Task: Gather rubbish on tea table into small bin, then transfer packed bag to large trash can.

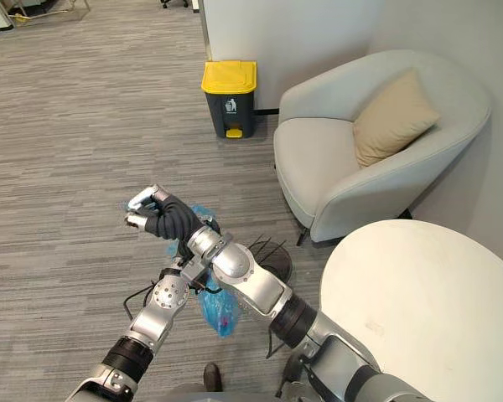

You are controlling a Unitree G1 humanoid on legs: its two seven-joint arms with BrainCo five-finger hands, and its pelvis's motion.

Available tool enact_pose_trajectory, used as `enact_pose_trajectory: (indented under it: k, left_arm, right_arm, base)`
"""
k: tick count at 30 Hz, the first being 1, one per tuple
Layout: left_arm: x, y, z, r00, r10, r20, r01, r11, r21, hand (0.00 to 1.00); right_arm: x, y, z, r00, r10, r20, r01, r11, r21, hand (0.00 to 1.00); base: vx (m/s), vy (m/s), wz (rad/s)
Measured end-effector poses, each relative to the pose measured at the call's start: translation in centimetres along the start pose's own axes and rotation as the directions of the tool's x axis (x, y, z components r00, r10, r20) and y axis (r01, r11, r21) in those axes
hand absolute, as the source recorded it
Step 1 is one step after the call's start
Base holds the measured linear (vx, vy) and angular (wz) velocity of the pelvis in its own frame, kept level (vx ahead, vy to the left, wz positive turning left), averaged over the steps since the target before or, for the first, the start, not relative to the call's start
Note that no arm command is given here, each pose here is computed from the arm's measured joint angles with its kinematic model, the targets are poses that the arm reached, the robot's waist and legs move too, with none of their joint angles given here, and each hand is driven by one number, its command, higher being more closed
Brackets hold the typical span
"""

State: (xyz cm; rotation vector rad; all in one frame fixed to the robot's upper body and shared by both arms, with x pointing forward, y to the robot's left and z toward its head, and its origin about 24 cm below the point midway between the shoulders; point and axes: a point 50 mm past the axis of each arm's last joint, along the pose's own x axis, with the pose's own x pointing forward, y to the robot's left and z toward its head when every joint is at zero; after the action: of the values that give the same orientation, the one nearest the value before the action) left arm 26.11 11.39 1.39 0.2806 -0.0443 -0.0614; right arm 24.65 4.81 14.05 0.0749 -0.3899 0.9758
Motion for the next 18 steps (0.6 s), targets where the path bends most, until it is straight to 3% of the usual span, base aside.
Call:
enact_pose_trajectory:
  k: [3, 10, 14, 18]
  left_arm:
    - [-0.7, 0.2, -0.5, 0.999, 0.023, -0.032, -0.025, 0.998, -0.051, 1.0]
    - [-3.2, 2.8, -3.4, 0.971, 0.169, -0.171, -0.186, 0.978, -0.093, 1.0]
    - [-5.3, 5.0, -5.3, 0.93, 0.263, -0.258, -0.291, 0.954, -0.077, 1.0]
    - [-6.4, 7.0, -6.5, 0.893, 0.327, -0.308, -0.361, 0.931, -0.059, 1.0]
  right_arm:
    - [-0.8, -0.6, -0.4, 1.0, -0.023, -0.007, 0.022, 0.995, -0.101, 0.0]
    - [-8.2, -4.7, -3.3, 0.957, -0.253, -0.14, 0.182, 0.904, -0.388, 0.0]
    - [-14.3, -6.3, -5.1, 0.897, -0.326, -0.3, 0.12, 0.831, -0.544, 0.0]
    - [-20.8, -7.1, -6.9, 0.77, -0.444, -0.458, 0.131, 0.812, -0.568, 0.0]
  base:
    - [0.0, 0.007, -0.01]
    - [0.02, 0.019, 0.11]
    - [0.04, -0.007, 0.23]
    - [0.06, -0.015, 0.7]
